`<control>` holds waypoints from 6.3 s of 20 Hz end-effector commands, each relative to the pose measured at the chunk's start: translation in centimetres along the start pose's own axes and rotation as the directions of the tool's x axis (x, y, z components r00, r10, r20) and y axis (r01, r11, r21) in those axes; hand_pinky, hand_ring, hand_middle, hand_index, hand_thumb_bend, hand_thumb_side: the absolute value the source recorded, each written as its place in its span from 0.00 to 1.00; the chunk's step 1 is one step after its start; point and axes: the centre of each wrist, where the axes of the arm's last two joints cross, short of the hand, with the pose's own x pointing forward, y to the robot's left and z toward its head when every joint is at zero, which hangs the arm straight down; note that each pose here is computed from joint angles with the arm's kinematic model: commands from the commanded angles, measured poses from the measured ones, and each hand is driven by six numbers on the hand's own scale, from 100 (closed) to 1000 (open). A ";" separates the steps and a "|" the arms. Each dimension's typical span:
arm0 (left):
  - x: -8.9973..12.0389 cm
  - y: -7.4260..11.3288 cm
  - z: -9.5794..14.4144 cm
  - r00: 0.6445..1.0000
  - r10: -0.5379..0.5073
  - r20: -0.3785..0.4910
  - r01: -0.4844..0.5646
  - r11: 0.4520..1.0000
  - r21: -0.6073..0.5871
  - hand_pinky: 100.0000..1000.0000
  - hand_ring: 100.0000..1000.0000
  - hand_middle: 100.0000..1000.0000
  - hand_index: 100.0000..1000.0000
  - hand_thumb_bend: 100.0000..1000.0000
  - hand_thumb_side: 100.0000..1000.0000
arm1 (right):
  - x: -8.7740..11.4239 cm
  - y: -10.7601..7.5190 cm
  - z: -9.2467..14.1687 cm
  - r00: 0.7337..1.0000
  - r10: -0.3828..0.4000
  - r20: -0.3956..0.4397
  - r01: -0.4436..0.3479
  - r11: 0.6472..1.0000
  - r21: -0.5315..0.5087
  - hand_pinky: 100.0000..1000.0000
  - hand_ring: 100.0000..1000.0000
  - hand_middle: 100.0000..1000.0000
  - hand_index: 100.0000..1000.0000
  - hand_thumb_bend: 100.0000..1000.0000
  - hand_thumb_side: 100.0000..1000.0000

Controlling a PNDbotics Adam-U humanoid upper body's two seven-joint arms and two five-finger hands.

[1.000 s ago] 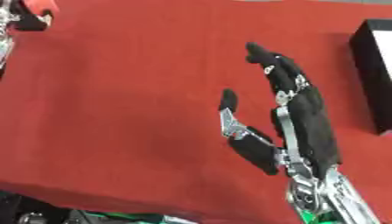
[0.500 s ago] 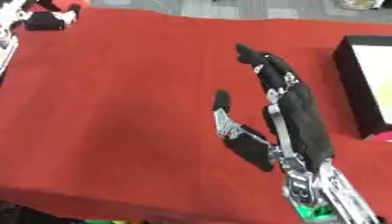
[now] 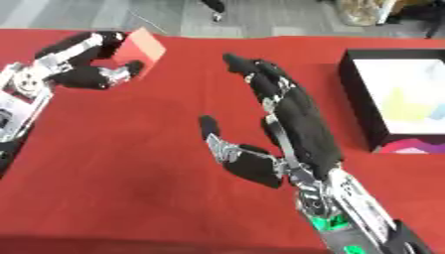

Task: Pick up the objects with one hand, pass them to the other hand, and then place them into the box on the other side of the table.

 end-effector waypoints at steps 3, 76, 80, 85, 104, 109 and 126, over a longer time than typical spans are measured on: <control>2.5 -1.6 -1.7 0.989 0.102 0.107 -0.087 0.988 -0.131 0.74 0.45 0.38 0.53 0.00 0.62 | 0.2 -0.9 -0.7 0.997 0.024 0.070 -0.021 0.999 -0.037 0.70 0.85 0.75 0.93 0.34 0.39; 1.7 -0.6 1.8 0.925 0.303 0.229 -0.333 0.936 0.108 0.78 0.57 0.53 0.65 0.00 0.70 | -6.0 -8.2 0.1 0.887 0.439 -0.139 -0.456 0.795 -0.399 0.51 0.59 0.46 0.59 0.00 0.13; -0.2 0.6 4.9 0.924 0.317 0.213 -0.373 0.871 0.320 0.79 0.57 0.53 0.66 0.00 0.70 | -8.0 -10.7 2.0 0.808 0.460 -0.369 -0.576 0.748 -0.330 0.43 0.59 0.44 0.59 0.00 0.11; -0.4 1.3 7.6 0.932 0.278 0.232 -0.358 0.807 0.470 0.79 0.58 0.54 0.66 0.00 0.68 | -11.8 -12.9 3.9 0.591 0.366 -0.719 -0.680 0.705 -0.200 0.36 0.60 0.42 0.59 0.00 0.08; 2.1 0.2 10.6 0.923 0.190 0.336 -0.365 0.715 0.597 0.79 0.59 0.55 0.68 0.00 0.68 | -28.0 -16.7 11.5 0.065 0.117 -0.991 -0.630 0.775 0.051 0.63 0.89 0.81 0.94 0.35 0.55; 1.9 0.0 10.7 0.925 0.195 0.326 -0.363 0.706 0.608 0.79 0.58 0.55 0.68 0.00 0.68 | -25.7 -17.4 9.9 0.186 0.136 -0.973 -0.693 0.721 -0.031 0.61 0.89 0.81 0.94 0.30 0.52; 1.2 -2.6 10.3 0.961 0.101 0.255 -0.266 0.582 0.769 0.81 0.71 0.69 0.77 0.00 0.80 | -9.0 -8.2 7.8 0.755 0.095 -0.649 -0.476 0.760 -0.443 0.60 0.86 0.77 0.93 0.03 0.47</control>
